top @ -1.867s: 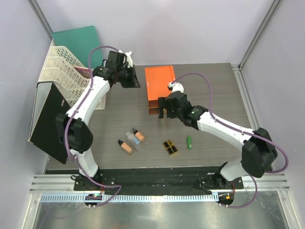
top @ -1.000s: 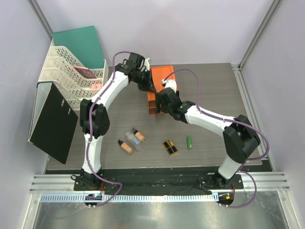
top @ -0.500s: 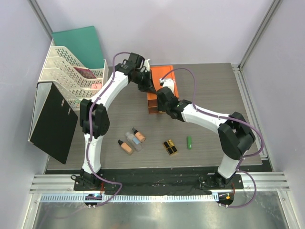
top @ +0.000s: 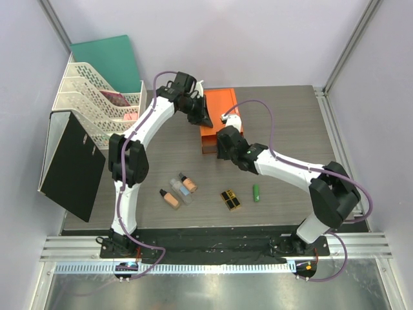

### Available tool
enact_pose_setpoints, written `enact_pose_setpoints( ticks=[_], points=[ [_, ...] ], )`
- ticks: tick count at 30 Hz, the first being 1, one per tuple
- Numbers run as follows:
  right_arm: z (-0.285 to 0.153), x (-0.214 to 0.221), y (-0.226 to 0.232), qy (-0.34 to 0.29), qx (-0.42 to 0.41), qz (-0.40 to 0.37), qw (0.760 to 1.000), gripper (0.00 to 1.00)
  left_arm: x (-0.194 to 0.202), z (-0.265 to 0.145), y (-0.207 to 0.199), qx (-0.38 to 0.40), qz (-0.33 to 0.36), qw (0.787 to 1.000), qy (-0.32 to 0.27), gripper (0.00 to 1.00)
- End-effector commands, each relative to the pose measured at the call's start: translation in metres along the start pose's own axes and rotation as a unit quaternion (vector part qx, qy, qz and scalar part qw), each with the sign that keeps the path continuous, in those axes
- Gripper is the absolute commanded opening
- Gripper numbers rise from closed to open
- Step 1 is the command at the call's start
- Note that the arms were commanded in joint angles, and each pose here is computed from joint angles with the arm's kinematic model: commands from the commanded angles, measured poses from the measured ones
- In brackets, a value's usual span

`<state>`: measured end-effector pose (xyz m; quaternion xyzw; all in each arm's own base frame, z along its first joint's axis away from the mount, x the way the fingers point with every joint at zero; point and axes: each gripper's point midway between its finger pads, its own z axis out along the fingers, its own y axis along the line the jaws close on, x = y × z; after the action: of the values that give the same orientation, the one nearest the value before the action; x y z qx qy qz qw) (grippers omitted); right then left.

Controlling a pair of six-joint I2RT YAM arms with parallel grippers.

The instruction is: Organize the makeup

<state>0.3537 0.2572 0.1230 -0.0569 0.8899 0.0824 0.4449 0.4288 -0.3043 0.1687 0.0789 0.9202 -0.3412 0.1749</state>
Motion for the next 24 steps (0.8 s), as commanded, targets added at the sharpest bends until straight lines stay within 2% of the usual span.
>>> enact_pose_setpoints(
  ticks=[1,16,19,20,23,24],
  points=[
    [-0.029,0.012,-0.001,0.013,-0.013,0.028,0.999,0.01,0.021,0.018,0.026,-0.033,-0.029,0.998,0.041,0.0],
    [-0.07,0.066,0.0,0.072,-0.041,0.017,0.996,0.01,0.026,0.022,0.032,-0.039,-0.035,0.998,0.045,0.0],
    [-0.07,0.069,-0.002,0.075,-0.038,0.011,0.996,0.13,0.025,0.022,0.031,-0.038,-0.036,0.998,0.043,0.0],
    [-0.071,0.071,-0.002,0.079,-0.04,0.008,0.996,0.34,0.023,0.021,0.03,-0.037,-0.035,0.998,0.041,0.02],
    [-0.072,0.071,-0.002,0.087,-0.039,0.003,0.995,0.55,0.02,0.017,0.026,-0.036,-0.03,0.998,0.034,0.05],
    [-0.073,0.071,-0.002,0.087,-0.039,0.004,0.995,0.57,0.02,0.015,0.026,-0.036,-0.029,0.998,0.034,0.05]
  ],
)
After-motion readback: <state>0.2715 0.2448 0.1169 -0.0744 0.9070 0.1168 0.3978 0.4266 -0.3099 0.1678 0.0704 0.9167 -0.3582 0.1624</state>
